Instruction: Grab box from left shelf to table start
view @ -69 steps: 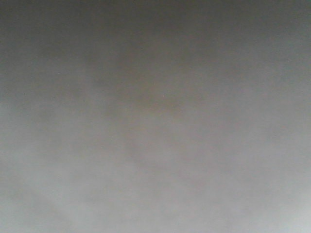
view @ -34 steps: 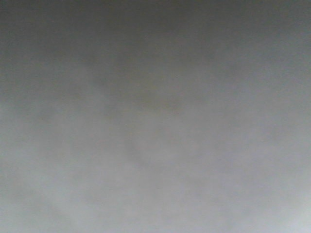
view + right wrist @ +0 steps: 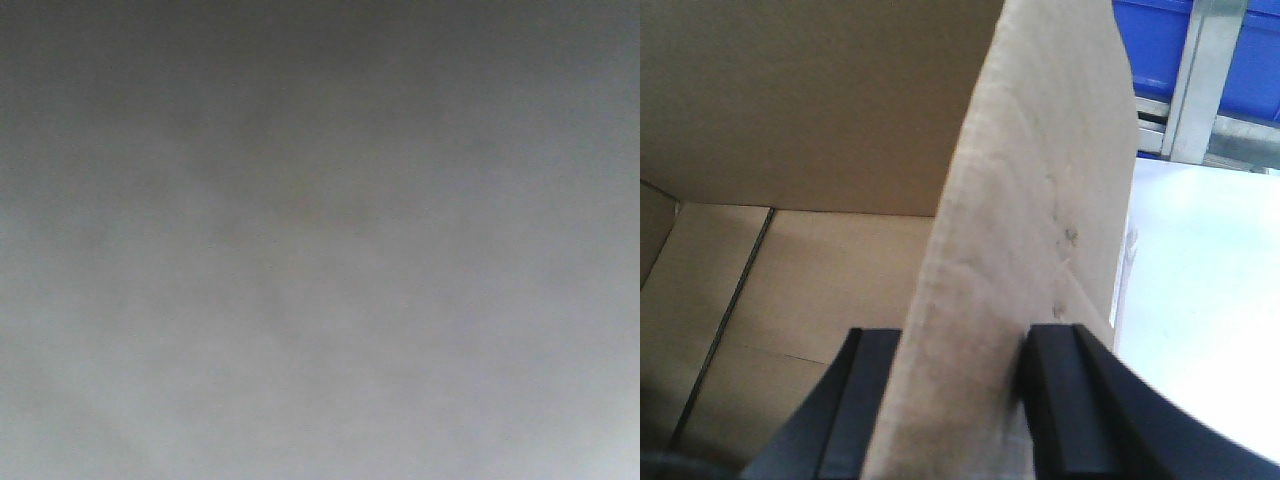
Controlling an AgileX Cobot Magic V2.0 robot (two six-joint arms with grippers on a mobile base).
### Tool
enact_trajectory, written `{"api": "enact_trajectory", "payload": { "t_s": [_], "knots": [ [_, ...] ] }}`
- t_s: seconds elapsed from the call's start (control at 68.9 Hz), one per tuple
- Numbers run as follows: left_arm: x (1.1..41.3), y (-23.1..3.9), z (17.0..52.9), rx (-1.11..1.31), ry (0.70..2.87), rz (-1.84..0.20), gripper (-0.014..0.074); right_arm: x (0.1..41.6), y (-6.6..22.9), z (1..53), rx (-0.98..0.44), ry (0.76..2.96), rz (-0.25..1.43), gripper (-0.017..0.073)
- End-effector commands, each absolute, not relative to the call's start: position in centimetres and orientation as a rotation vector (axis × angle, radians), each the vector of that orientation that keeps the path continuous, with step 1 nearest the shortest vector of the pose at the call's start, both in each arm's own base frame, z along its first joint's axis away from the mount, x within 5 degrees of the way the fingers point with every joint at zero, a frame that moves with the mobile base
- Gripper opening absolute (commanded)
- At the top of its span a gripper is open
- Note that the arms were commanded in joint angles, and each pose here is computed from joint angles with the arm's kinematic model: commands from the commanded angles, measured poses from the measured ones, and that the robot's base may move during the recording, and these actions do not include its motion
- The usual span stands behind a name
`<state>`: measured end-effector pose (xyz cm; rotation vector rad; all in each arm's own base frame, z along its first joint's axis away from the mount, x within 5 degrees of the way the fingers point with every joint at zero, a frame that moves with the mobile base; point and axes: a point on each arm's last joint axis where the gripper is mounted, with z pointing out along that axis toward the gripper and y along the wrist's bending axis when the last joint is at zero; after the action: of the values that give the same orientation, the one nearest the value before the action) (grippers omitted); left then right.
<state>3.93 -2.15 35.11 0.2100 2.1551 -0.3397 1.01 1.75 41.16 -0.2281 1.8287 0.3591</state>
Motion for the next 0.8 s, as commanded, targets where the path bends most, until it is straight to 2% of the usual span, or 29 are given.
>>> {"api": "enact_trajectory", "payload": {
  "t_s": [0.0, 0.464, 0.638, 0.783],
  "knots": [
    [4.3, -2.3, 36.6, 0.229, 2.041, -0.358, -0.0099, 0.9, 2.0, 43.6, -0.188, 1.646, 0.441, 0.0058],
    [4.4, -2.4, 36.9, 0.222, 2.012, -0.373, -0.0099, 0.9, 2.0, 43.5, -0.189, 1.650, 0.441, 0.0058],
    [4.2, -2.1, 39.8, 0.209, 1.888, -0.344, -0.0099, 2.2, 2.3, 43.6, -0.193, 1.707, 0.450, 0.0058],
    [5.4, -2.0, 42.1, 0.216, 1.912, -0.270, -0.0099, 4.5, 3.0, 44.3, -0.216, 1.846, 0.451, 0.0058]
  ]
}}
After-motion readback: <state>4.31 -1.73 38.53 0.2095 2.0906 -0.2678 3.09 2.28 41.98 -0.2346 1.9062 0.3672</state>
